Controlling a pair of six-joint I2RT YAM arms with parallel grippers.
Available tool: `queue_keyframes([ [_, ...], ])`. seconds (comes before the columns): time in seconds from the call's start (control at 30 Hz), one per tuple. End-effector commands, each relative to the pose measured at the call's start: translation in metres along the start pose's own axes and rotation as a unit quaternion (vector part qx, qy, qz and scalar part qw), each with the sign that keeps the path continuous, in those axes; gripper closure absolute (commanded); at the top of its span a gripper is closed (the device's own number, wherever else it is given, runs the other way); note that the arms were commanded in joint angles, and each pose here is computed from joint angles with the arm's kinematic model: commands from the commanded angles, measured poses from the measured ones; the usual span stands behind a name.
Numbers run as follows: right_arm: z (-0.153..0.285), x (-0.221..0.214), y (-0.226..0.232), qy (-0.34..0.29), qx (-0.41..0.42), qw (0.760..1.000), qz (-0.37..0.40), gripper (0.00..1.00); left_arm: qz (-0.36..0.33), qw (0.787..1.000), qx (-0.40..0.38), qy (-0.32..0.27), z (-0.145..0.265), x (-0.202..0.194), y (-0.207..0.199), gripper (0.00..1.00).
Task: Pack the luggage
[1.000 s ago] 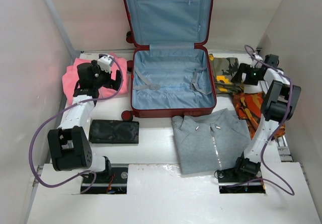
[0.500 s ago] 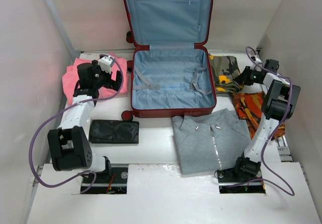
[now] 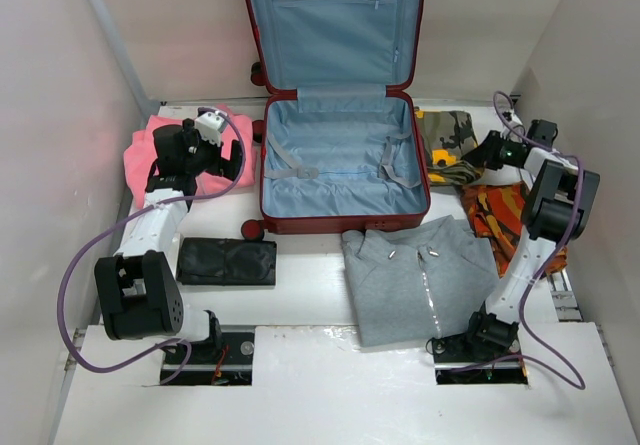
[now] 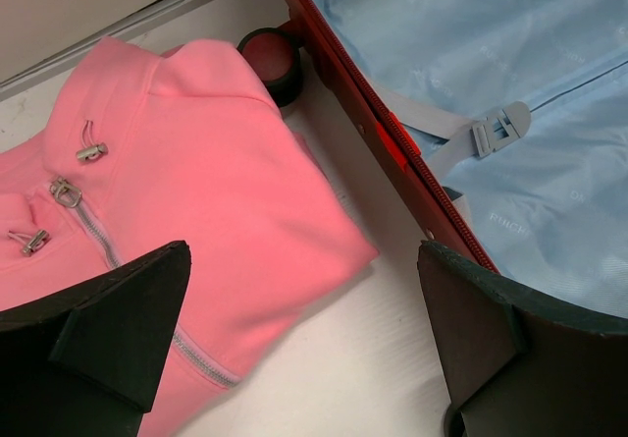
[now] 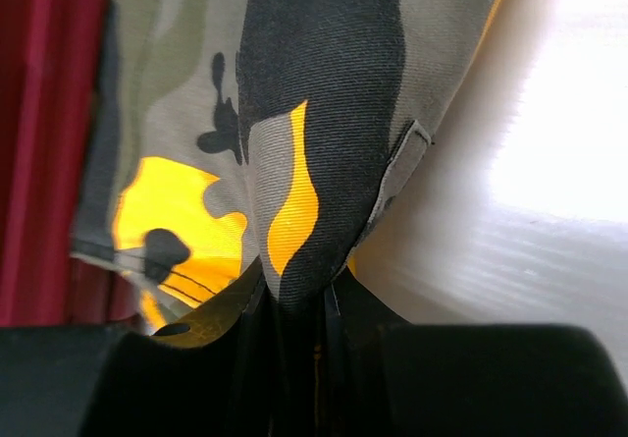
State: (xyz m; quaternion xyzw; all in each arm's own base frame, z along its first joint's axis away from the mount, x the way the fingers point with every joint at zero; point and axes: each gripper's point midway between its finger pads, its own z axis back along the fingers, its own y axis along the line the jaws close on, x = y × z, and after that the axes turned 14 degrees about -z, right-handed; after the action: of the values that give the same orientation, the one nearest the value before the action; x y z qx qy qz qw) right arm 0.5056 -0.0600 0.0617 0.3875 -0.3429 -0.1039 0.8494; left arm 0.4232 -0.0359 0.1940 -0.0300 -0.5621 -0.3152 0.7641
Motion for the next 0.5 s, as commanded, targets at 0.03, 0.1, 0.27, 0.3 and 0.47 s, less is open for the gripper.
queue_keyframes([
  [0.03,0.027,0.032,0.085,-0.028,0.088,0.995,0.043,1.0,-0.032,0.998,0.01,-0.044,0.008,0.033,0.007,0.0],
  [0.1,0.031,0.04,0.092,-0.035,0.09,0.994,0.049,1.0,-0.032,0.998,0.01,-0.044,0.008,0.033,0.007,0.0],
  [0.27,0.044,0.055,0.11,-0.056,0.085,0.993,0.06,1.0,-0.034,0.998,0.012,-0.048,0.008,0.035,0.009,0.0],
  [0.3,0.049,0.058,0.111,-0.062,0.083,0.993,0.062,1.0,-0.038,0.998,0.012,-0.048,0.008,0.035,0.009,0.0],
  [0.47,0.059,0.065,0.126,-0.074,0.088,0.991,0.062,1.0,-0.04,0.998,0.018,-0.049,0.01,0.037,0.011,0.0],
])
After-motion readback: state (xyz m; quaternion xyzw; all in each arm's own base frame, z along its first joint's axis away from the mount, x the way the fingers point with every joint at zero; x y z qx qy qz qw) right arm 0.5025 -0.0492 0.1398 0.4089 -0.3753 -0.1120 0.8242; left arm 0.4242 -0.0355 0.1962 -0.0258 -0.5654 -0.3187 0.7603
